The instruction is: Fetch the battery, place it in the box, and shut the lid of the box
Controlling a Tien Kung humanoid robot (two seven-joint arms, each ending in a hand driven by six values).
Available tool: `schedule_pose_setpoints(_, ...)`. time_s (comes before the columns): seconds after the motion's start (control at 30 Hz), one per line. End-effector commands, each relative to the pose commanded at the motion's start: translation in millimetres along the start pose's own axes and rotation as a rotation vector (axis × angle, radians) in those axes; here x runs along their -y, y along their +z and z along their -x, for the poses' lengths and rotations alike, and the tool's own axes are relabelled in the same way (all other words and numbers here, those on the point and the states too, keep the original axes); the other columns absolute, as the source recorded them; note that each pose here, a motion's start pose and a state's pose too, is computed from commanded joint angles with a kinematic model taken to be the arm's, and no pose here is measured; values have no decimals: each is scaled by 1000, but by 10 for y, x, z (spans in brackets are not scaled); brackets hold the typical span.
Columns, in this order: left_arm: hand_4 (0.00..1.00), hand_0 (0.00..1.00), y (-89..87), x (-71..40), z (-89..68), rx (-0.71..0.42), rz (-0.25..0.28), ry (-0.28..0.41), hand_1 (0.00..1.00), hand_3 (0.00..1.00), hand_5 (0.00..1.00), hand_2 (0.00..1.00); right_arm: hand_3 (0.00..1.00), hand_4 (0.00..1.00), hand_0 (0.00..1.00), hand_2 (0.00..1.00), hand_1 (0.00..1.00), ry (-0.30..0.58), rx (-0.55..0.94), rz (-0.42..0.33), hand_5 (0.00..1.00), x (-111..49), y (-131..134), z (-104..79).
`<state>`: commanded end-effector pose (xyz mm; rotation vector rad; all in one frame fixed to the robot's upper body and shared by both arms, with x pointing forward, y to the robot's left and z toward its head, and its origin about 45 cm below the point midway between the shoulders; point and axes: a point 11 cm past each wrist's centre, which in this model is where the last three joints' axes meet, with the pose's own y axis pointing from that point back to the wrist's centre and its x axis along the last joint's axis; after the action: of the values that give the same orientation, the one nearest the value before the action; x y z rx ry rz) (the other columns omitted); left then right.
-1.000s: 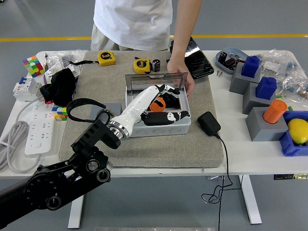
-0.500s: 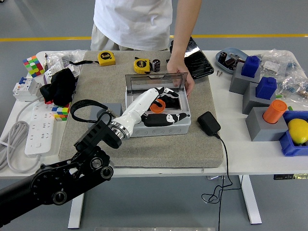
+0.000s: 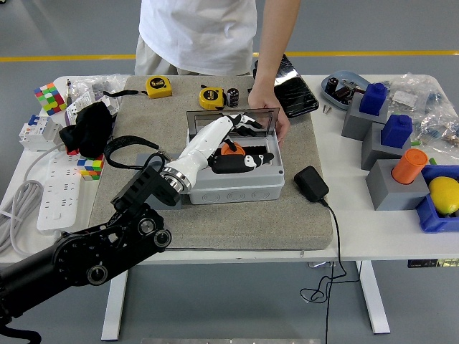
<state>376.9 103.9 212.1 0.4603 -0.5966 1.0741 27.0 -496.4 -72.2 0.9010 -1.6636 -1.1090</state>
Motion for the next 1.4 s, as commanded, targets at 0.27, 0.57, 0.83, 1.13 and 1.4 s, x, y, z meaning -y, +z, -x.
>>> schedule_pose_setpoints(0.27,903,677,45,33,-33,-20,30,19,706,705,486,684,591,998,624,655,642,-1,-1,2,560,1,12,-1)
schedule_pose_setpoints(0.57,905,696,129,28,-40,-30,66,20,701,692,490,675,592,998,624,655,642,-3,0,-2,560,0,-4,-1)
schedule_pose_setpoints(0.83,900,693,266,3,-109,-39,110,34,696,681,484,669,592,998,624,656,642,-2,1,-2,556,-1,1,-5)
schedule_pose_setpoints(1.13,897,620,352,-115,-113,-70,114,14,651,672,484,633,593,998,625,656,642,-5,3,-2,558,0,7,5)
schedule_pose_setpoints(1.4,898,501,224,-325,-59,50,78,-42,601,638,485,614,593,998,625,655,643,-3,9,-2,559,-1,12,-7)
